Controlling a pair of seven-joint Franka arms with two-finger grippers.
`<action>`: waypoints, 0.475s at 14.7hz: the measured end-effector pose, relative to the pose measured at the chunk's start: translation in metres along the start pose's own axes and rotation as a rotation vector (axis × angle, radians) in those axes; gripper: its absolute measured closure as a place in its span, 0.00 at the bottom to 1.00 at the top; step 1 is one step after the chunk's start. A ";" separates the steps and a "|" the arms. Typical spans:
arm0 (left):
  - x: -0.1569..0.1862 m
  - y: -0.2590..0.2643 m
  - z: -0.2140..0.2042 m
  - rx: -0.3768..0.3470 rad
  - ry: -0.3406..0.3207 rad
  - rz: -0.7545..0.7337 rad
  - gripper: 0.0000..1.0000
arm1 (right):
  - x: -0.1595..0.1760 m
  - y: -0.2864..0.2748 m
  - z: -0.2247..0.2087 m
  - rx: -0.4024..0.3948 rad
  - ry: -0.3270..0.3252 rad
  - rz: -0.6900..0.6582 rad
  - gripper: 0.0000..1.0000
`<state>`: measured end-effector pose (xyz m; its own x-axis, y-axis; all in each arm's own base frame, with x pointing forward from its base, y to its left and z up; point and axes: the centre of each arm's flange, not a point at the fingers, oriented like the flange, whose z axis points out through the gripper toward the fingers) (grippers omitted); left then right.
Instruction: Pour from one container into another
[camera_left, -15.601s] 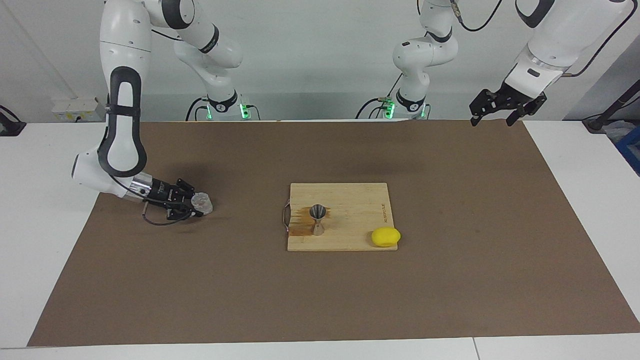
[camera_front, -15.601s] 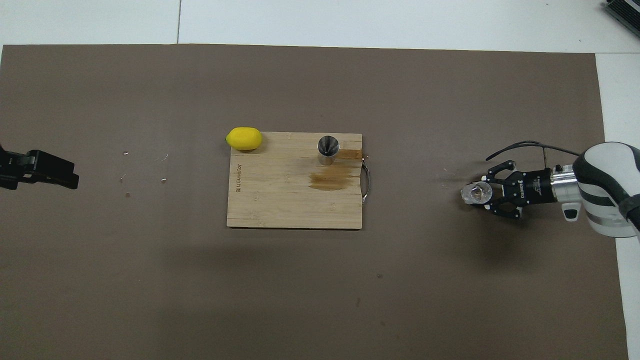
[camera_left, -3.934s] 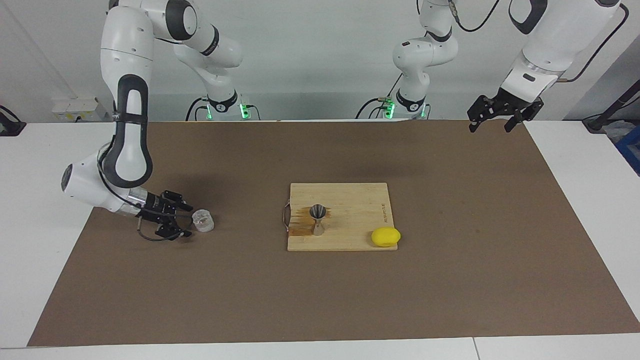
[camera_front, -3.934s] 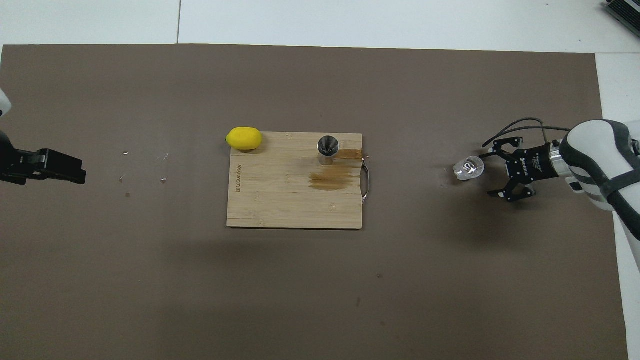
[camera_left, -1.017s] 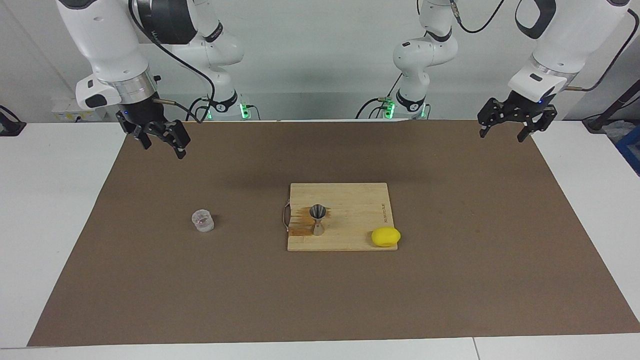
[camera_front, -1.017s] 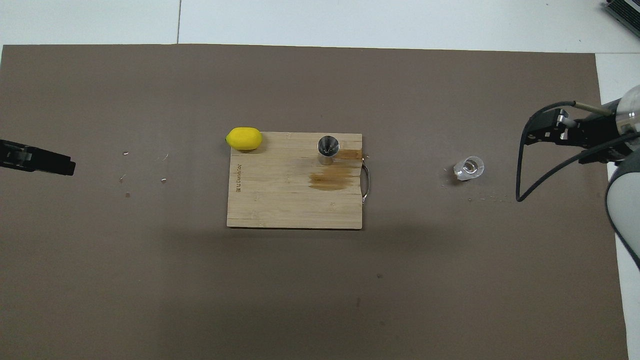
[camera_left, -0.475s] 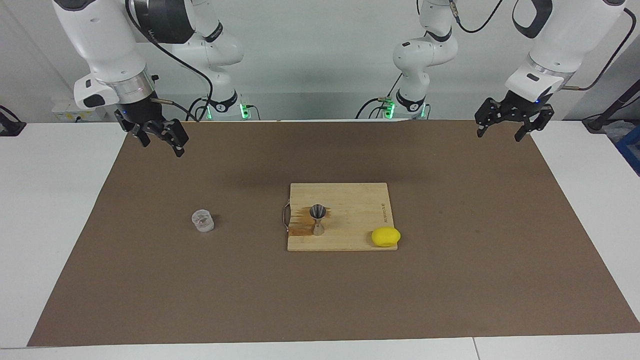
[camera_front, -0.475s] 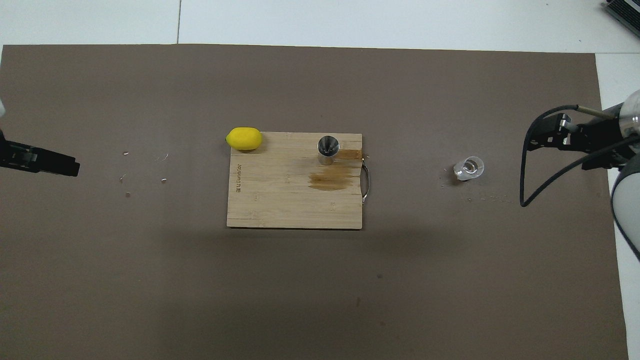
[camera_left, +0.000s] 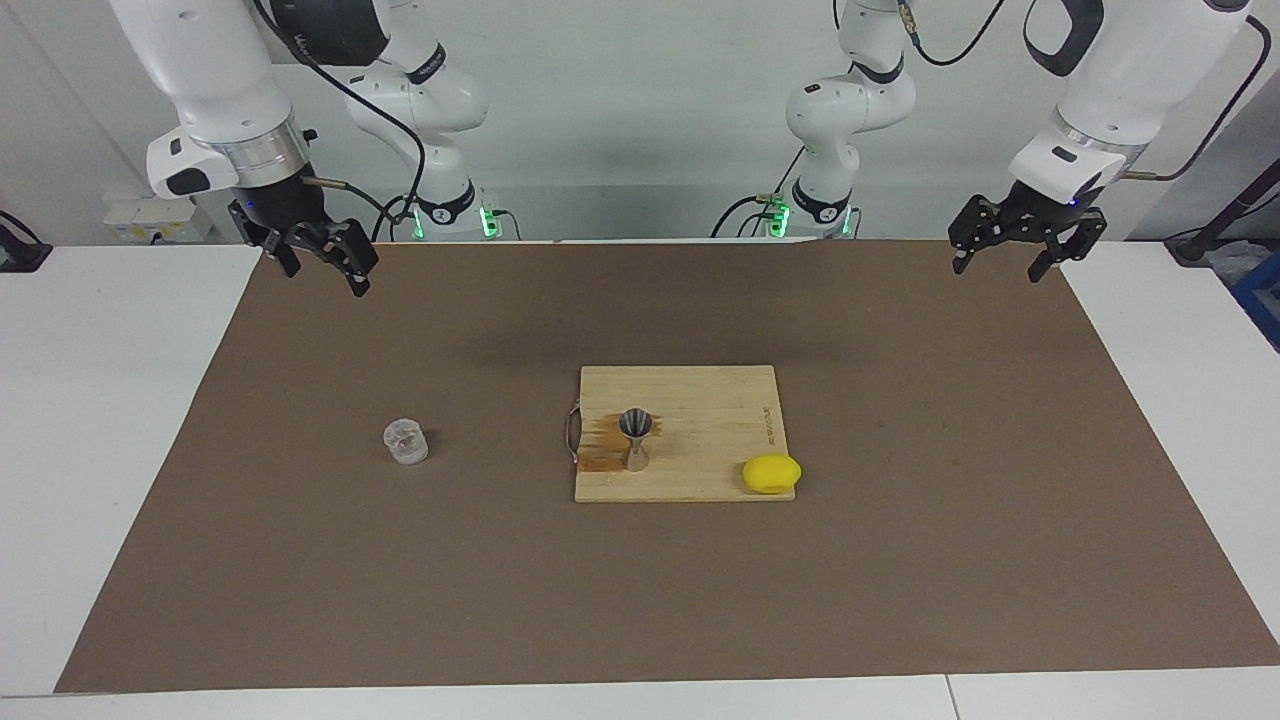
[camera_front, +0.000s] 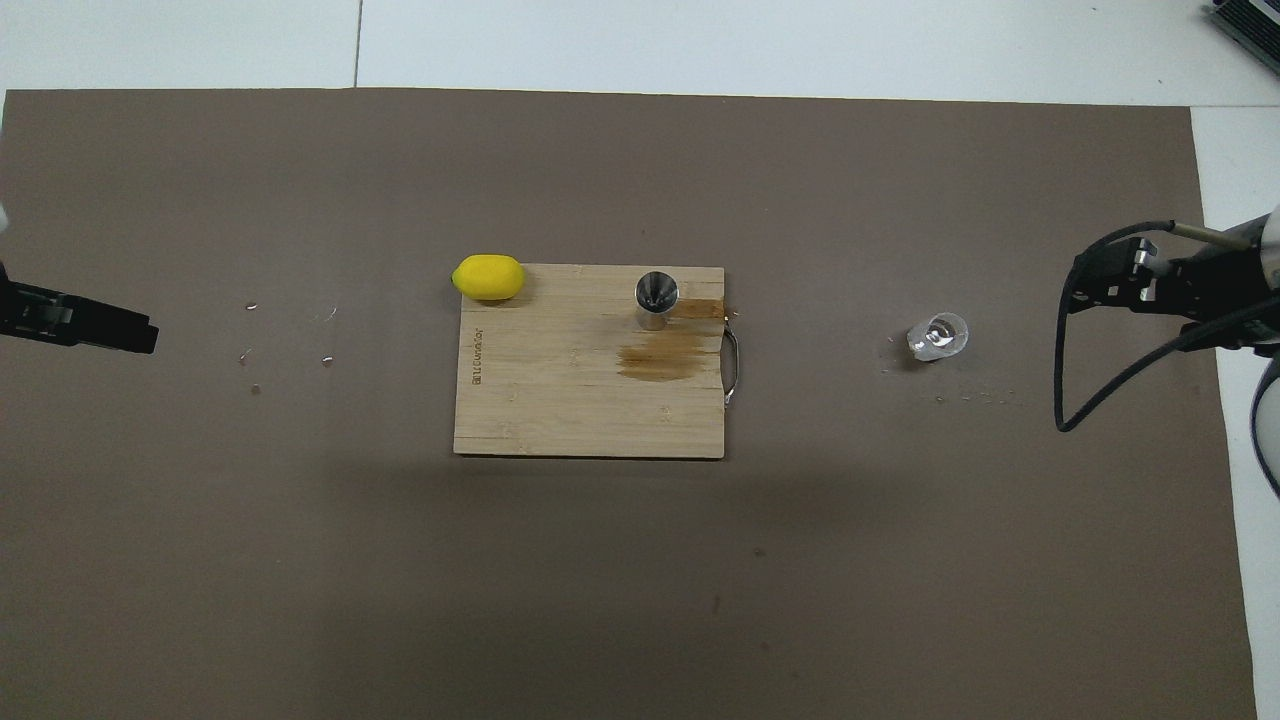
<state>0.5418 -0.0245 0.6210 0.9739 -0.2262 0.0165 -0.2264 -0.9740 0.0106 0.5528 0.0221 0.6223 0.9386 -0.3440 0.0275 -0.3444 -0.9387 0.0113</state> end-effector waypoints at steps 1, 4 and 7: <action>0.000 0.000 0.000 0.000 0.000 0.000 0.00 | 0.000 -0.001 0.000 0.000 -0.001 -0.002 0.00; 0.000 0.000 0.000 0.000 0.000 0.000 0.00 | -0.003 -0.004 0.001 -0.005 -0.011 -0.009 0.00; 0.000 0.000 0.000 0.000 0.000 0.000 0.00 | -0.004 -0.002 0.004 -0.011 -0.026 -0.031 0.00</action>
<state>0.5418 -0.0245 0.6209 0.9739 -0.2262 0.0161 -0.2264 -0.9740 0.0106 0.5499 0.0254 0.6181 0.9491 -0.3150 0.0009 -0.3149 -0.9489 0.0224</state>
